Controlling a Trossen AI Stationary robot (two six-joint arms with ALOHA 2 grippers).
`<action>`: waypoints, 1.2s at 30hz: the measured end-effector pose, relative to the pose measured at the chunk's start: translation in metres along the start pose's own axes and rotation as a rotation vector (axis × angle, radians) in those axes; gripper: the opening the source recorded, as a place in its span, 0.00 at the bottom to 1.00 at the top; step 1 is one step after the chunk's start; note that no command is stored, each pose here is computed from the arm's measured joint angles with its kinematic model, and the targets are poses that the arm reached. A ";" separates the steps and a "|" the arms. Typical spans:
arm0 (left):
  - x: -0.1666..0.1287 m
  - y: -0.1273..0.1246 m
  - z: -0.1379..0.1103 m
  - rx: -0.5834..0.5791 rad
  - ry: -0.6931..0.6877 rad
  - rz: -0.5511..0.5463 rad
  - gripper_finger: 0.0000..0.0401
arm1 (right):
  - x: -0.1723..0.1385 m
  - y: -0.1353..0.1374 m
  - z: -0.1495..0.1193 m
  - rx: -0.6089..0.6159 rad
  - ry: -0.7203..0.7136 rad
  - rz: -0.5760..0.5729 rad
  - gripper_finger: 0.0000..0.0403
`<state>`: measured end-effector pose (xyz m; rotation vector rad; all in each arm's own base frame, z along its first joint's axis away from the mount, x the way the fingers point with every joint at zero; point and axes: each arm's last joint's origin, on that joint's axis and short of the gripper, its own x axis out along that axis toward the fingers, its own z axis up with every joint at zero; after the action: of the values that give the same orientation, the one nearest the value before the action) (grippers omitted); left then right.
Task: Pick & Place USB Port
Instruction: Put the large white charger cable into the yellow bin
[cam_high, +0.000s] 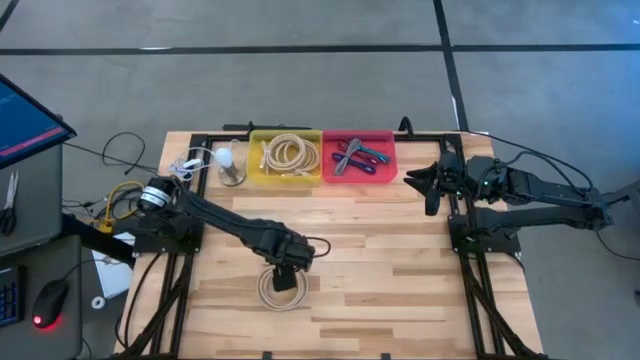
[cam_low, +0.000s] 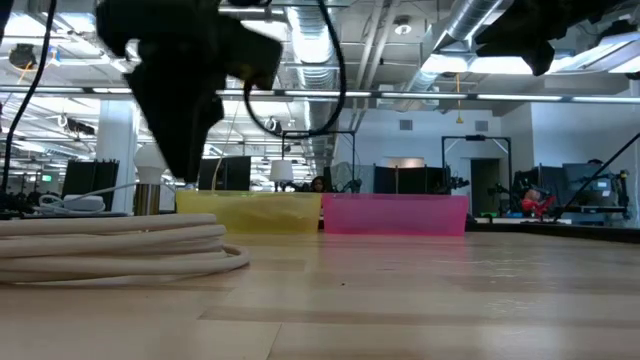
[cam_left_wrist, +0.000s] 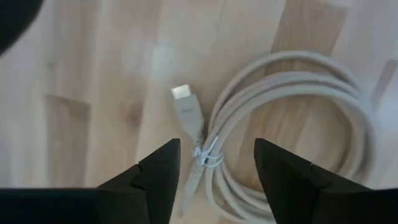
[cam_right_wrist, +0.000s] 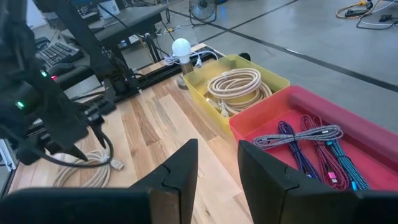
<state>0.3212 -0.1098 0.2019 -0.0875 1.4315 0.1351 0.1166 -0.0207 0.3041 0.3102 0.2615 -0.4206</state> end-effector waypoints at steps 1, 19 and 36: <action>0.006 0.000 -0.003 0.000 -0.002 -0.003 0.50 | 0.000 0.000 0.000 0.000 0.000 0.000 0.26; 0.062 0.006 -0.033 -0.031 -0.038 -0.075 0.44 | 0.000 0.000 0.000 0.053 -0.001 0.001 0.26; 0.067 0.009 -0.039 -0.112 -0.061 -0.097 0.17 | 0.000 0.000 0.000 0.071 -0.001 0.000 0.26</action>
<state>0.2903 -0.1038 0.1307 -0.2422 1.3555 0.1369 0.1166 -0.0207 0.3042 0.3798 0.2457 -0.4303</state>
